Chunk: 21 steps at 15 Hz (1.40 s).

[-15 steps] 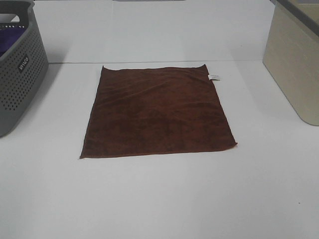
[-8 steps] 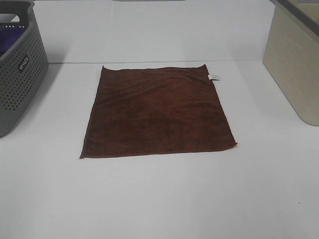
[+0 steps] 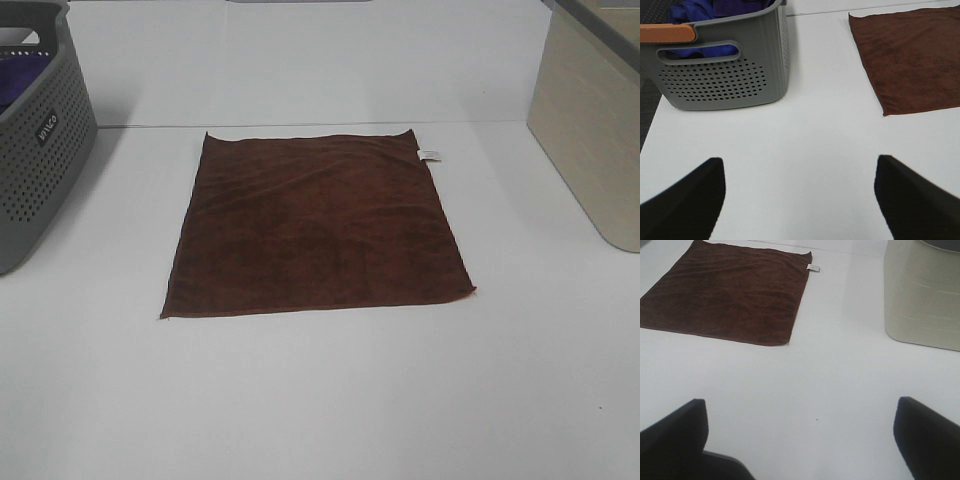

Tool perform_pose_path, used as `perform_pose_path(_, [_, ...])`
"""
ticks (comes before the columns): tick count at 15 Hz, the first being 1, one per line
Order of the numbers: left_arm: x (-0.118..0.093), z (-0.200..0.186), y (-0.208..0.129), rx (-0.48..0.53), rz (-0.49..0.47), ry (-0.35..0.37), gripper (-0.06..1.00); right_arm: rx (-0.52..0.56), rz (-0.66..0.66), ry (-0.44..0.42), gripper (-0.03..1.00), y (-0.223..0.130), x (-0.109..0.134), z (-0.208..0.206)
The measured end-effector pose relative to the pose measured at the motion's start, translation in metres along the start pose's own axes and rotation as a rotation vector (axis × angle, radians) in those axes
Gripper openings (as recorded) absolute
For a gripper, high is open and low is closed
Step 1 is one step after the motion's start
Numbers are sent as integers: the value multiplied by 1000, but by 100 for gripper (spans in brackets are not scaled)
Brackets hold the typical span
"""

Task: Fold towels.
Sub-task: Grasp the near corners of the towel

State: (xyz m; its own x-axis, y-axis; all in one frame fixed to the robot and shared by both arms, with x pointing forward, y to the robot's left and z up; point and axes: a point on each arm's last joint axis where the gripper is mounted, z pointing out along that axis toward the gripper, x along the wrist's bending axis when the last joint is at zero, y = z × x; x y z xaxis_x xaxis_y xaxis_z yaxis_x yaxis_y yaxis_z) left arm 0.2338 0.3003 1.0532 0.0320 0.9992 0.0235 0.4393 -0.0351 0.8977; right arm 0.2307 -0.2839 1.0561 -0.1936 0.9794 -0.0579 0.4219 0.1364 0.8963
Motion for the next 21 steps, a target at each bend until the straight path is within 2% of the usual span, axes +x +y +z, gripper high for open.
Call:
perform_pose_path(8, [0, 0, 0, 0, -2, 0, 76, 0, 0, 0, 96, 0, 0, 0])
perform_pose_path(10, [0, 4, 9, 6, -3, 0, 76, 36, 8, 5, 96, 3, -1, 5])
perform_pose_path(13, [0, 20, 37, -100, -20, -13, 76, 89, 40, -8, 96, 13, -7, 18])
perform_pose_path(14, [-1, 34, 55, -158, -52, -33, 76, 42, 62, -26, 96, 24, -10, 24])
perform_pose_path(16, [-1, 54, 69, -168, -88, -48, 76, -43, 79, -47, 96, 35, -14, 28])
perform_pose_path(17, [-1, 69, 76, -154, -106, -51, 76, -110, 87, -63, 96, 43, -16, 30])
perform_pose_path(19, [0, 103, 86, -64, -109, -50, 76, -194, 94, -87, 95, 58, -22, 40])
perform_pose_path(21, [0, 133, 95, 40, -90, -50, 76, -189, 105, -101, 94, 70, -28, 61])
